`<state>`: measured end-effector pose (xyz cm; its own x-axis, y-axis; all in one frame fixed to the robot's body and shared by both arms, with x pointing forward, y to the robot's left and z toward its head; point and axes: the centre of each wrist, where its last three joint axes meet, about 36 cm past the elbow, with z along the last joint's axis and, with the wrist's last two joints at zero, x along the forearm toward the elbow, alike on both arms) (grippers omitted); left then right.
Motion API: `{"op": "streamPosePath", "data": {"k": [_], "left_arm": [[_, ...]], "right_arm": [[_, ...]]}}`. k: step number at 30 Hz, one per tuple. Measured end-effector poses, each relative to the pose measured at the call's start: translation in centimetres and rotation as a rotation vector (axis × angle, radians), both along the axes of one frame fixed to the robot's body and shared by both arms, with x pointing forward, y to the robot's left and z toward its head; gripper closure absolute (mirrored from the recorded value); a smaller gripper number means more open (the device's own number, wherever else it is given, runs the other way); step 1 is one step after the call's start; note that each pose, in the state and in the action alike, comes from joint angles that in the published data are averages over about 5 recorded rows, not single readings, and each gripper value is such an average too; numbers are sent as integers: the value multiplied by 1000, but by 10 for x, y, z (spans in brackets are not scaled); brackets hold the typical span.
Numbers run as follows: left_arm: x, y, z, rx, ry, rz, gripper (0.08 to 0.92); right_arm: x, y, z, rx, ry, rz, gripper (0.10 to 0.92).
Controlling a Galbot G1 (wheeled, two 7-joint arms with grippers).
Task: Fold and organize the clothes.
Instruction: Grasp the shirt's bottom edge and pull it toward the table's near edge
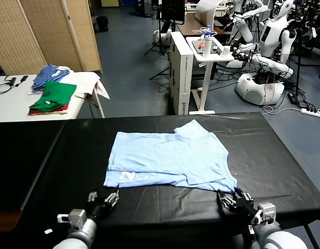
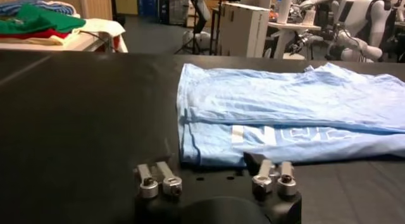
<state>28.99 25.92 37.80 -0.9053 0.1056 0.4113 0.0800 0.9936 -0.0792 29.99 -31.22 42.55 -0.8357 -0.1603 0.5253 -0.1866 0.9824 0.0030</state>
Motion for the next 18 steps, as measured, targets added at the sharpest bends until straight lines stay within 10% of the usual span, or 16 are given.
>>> {"op": "streamPosePath", "data": {"k": [5,18], "left_arm": [[-5,0,4,13,-7,0,854],[-46,9,19,103,13,19,853]], "right_arm": [[3,-3,7,1,28,1,870],[6,-6,33,-50,126,59,879]]}}
